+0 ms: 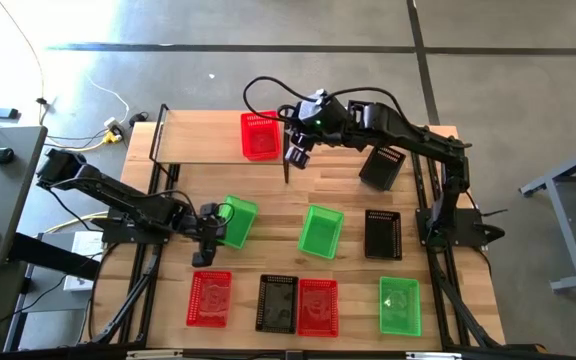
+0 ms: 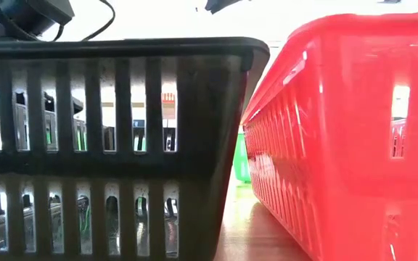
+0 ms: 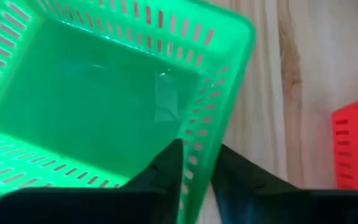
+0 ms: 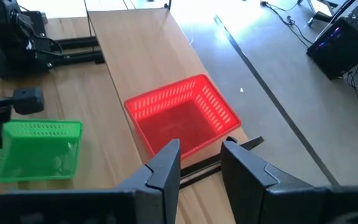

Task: Stack baskets on shelf by color
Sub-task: Put the left green bin on the shelf

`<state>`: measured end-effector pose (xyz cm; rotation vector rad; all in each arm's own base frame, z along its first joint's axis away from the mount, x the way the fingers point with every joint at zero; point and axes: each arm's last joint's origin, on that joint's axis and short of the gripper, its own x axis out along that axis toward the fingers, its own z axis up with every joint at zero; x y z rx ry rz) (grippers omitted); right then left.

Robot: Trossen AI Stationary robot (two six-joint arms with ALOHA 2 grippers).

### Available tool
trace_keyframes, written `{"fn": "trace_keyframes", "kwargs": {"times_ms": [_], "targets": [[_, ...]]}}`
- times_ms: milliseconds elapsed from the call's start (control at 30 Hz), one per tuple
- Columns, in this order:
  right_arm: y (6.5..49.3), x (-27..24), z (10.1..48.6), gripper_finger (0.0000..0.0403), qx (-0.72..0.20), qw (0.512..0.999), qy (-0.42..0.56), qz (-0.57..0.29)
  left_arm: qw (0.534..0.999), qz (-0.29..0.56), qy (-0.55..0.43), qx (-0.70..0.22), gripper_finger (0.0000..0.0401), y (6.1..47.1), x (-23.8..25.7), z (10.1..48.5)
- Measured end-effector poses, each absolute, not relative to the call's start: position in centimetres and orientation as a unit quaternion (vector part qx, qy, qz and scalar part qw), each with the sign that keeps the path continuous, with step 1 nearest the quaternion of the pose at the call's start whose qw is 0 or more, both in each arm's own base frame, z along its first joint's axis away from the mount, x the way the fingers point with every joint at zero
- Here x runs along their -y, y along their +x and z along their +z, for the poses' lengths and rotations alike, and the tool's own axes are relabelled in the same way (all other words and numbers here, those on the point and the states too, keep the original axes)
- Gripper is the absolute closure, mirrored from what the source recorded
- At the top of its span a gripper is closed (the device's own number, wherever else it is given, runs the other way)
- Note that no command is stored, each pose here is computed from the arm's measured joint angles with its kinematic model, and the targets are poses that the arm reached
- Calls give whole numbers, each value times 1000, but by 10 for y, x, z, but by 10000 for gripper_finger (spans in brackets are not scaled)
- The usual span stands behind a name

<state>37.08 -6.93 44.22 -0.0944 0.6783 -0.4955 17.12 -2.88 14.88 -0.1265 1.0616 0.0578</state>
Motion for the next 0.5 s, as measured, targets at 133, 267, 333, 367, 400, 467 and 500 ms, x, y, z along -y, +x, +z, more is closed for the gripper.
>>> {"fn": "trace_keyframes", "kwargs": {"times_ms": [133, 267, 333, 367, 400, 467, 500], "targets": [[370, 69, 441, 301, -338, 909, -47, -239, 864, 17, -78, -498, 392, 170, 30, 153], [370, 69, 441, 301, -339, 909, -47, -239, 866, 16, -92, -491, 391, 169, 30, 160], [370, 69, 441, 301, -339, 909, -47, -239, 865, 15, -92, -494, 396, 169, 30, 170], [370, 69, 441, 301, -339, 909, -47, -239, 864, 14, -91, -495, 398, 169, 30, 177], [370, 69, 441, 301, -339, 909, -47, -239, 864, 12, -87, -496, 398, 169, 30, 185], [370, 69, 440, 301, -340, 909, -50, -238, 866, 10, -76, -494, 398, 170, 32, 202], [370, 69, 440, 301, -340, 908, -50, -238, 868, 10, -68, -493, 398, 171, 32, 211]]}}
